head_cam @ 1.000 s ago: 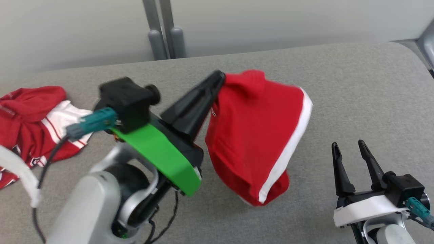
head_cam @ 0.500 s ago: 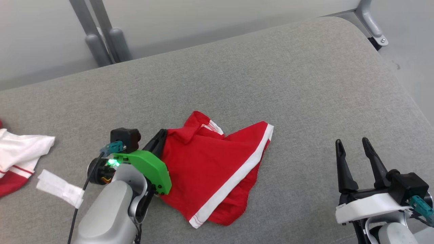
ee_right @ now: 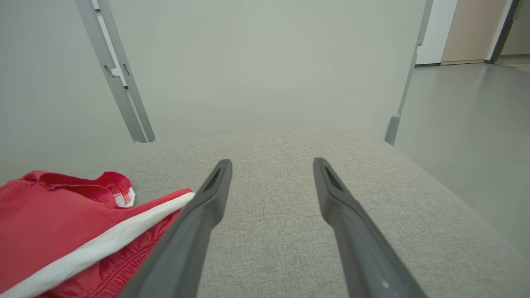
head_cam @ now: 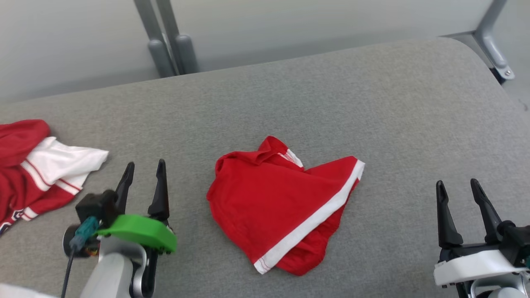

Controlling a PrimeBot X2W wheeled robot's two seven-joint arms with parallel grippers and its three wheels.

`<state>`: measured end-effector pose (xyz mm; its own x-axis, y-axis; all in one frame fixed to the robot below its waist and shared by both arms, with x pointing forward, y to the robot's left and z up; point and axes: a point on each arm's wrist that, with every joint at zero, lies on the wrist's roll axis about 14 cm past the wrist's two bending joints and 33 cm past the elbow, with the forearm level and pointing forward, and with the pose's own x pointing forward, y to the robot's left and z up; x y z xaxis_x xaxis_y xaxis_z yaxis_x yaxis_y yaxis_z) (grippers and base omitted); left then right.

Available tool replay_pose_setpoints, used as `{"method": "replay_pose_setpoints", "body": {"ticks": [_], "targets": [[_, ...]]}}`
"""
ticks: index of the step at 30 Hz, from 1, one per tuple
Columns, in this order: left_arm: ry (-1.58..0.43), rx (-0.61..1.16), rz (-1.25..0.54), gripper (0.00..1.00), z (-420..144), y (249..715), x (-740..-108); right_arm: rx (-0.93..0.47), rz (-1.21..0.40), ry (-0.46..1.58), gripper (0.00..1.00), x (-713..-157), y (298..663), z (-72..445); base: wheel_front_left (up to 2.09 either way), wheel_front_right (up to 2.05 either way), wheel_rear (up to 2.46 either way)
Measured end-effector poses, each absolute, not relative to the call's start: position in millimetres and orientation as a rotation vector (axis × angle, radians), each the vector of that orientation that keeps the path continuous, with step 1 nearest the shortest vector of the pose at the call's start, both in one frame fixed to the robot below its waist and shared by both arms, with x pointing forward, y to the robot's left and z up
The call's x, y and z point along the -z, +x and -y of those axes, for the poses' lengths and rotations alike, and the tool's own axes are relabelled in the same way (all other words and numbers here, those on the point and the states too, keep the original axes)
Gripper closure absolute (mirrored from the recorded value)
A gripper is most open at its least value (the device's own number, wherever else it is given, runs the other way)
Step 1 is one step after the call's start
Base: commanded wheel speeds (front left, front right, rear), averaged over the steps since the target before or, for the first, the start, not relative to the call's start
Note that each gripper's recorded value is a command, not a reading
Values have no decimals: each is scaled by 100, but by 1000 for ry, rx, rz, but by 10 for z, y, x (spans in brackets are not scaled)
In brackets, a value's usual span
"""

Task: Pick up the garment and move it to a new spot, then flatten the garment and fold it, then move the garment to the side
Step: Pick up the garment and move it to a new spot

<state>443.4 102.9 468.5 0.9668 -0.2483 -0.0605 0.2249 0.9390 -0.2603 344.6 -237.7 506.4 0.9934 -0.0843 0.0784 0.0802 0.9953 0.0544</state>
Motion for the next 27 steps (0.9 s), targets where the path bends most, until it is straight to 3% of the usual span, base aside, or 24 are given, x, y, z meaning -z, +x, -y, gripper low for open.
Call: {"method": "replay_pose_setpoints", "body": {"ticks": [13, 27], "targets": [[-173, -14, 15, 0, -1905, 3394, -4842, -76, 106, 22, 0, -5155, 3546, 1973, 0, 0, 0], [-166, -113, 16, 0, -2236, 3079, -4789, -101, 92, 51, 0, -5102, 3485, 1814, 0, 0, 0]]}}
